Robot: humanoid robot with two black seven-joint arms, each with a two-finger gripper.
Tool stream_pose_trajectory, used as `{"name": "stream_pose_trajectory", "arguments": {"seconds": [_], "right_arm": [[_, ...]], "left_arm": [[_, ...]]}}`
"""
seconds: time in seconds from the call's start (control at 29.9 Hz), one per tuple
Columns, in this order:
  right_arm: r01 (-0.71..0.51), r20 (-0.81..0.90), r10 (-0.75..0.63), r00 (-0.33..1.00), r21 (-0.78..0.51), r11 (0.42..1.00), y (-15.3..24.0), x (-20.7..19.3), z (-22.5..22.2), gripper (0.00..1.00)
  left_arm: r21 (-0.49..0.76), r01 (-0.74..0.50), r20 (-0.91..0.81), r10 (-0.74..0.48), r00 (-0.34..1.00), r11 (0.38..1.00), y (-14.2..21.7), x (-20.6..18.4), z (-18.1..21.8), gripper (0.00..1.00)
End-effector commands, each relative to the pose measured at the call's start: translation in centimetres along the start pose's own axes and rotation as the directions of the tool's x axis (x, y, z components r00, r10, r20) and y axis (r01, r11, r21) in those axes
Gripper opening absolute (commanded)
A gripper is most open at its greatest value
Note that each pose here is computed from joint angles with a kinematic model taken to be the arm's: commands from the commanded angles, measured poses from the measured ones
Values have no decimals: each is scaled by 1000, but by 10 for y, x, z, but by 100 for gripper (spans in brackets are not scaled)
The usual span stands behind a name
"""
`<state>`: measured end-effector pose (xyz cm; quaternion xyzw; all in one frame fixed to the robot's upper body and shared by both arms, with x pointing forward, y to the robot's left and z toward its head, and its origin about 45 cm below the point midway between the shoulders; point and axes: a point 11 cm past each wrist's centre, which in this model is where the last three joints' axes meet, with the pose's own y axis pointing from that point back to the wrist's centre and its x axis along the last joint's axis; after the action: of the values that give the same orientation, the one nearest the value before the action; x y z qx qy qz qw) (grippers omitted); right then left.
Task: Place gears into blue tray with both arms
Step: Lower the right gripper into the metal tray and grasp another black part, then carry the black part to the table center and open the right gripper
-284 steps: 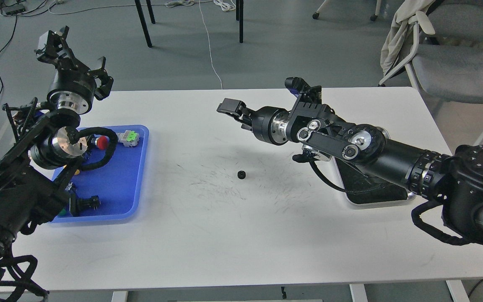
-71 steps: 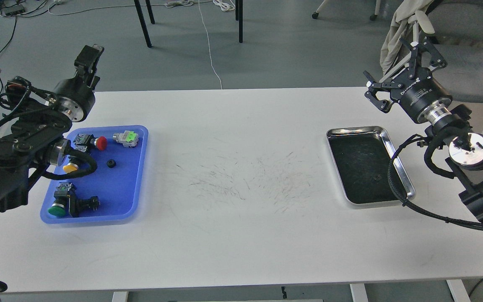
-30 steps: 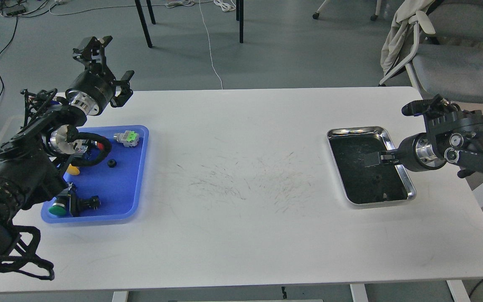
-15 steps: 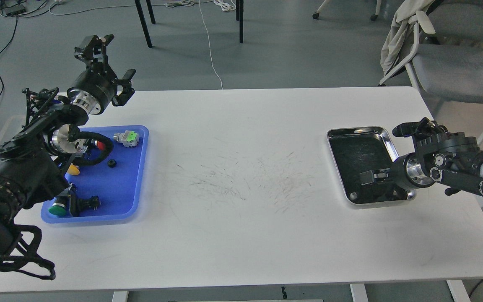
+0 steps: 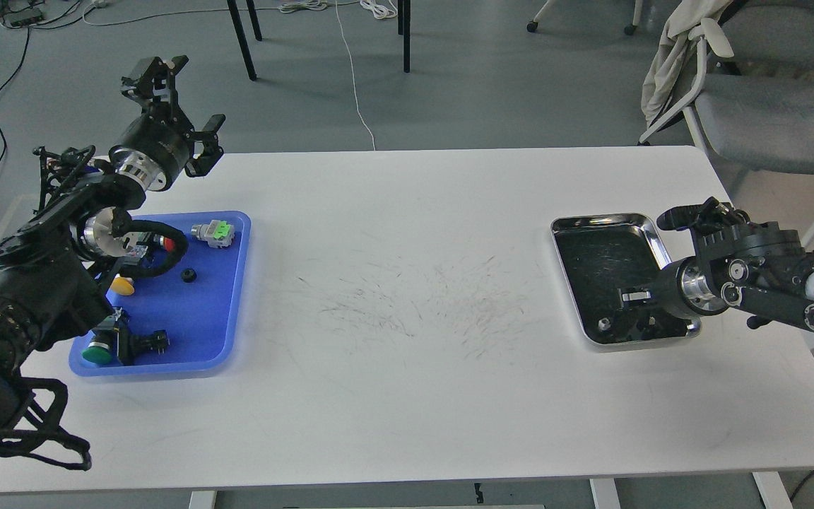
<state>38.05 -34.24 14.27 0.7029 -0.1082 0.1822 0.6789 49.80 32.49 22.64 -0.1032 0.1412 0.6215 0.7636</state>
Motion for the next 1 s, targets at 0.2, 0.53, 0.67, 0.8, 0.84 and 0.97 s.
{"name": "stream_pose_trajectory", "arguments": {"seconds": [0.2,0.53,0.67,0.8,0.84,0.97], "right_arm": [[-22,-7,23,1000,11,1000,2,4,1,1],[-317,88,304,949,265,911,103,99,-60,1],[-464,245,400,883,327,824,173,153,-76,1],[-508,293,416,861,441,740,196,164,-101,1],[-504,304,402,864,480,718,192,160,-106,1],[-457,352,294,889,618,640,144,129,-143,1]], "left_arm": [[1,-3,2,3,1000,1000,1,1,0,98],[-1,0,5,0,1000,1000,-1,0,2,98],[-1,2,5,-2,1000,1000,-1,-1,2,98],[-1,4,6,-4,1000,1000,-2,-3,2,98],[0,5,5,-5,1000,1000,-2,-3,1,98],[2,8,2,-8,1000,1000,-3,-6,-1,98]]}}
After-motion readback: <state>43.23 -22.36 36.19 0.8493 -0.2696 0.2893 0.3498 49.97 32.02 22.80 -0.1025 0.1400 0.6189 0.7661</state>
